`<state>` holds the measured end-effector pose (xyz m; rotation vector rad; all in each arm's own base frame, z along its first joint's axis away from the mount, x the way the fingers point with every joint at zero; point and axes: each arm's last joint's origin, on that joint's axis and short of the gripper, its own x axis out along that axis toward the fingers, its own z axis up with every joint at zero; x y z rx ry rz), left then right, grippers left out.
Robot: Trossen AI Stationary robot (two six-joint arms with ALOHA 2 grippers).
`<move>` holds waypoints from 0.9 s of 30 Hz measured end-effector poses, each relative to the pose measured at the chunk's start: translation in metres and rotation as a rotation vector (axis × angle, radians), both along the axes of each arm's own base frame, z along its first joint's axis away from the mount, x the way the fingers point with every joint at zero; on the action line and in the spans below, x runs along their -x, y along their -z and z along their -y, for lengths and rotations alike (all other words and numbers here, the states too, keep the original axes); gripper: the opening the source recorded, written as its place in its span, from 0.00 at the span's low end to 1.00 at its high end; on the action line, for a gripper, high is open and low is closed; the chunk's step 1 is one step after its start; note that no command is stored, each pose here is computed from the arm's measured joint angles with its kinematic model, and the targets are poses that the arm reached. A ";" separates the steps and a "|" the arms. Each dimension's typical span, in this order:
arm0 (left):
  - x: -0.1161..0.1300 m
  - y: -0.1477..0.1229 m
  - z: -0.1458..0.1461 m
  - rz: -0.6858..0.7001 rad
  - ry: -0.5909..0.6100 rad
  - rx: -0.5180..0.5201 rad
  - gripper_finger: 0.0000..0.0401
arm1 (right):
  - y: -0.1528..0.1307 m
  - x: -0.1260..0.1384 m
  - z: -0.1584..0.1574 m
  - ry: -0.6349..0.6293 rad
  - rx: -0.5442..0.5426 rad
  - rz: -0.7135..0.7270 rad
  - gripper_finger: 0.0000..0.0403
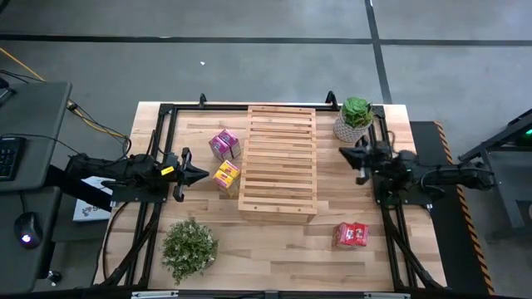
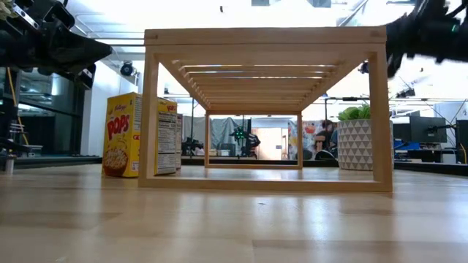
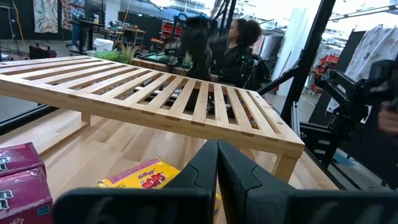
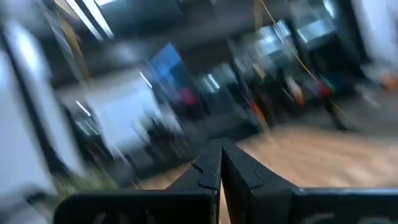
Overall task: Stack cereal on shelf
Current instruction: Put the right red cereal box on the shelf
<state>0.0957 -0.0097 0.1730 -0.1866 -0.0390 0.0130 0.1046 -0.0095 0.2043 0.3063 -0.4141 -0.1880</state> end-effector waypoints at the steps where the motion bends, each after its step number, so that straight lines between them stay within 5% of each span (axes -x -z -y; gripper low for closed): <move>1: 0.000 0.000 0.000 0.000 0.000 0.000 0.01 | -0.006 0.002 -0.001 -0.032 0.009 0.067 0.00; 7: 0.000 0.000 0.000 0.000 0.000 0.000 0.01 | -0.033 -0.006 -0.003 -0.103 0.039 0.106 0.12; 16: 0.000 0.000 0.000 -0.001 0.000 0.000 0.01 | -0.095 -0.044 -0.003 -0.124 0.059 -0.295 0.65; 20: 0.000 0.000 0.000 0.000 0.000 0.000 0.01 | -0.127 -0.053 -0.005 -0.224 -0.084 -0.565 0.80; 27: 0.000 0.000 0.000 -0.001 0.000 0.000 0.01 | -0.136 -0.054 -0.018 -0.259 -0.535 -1.141 0.83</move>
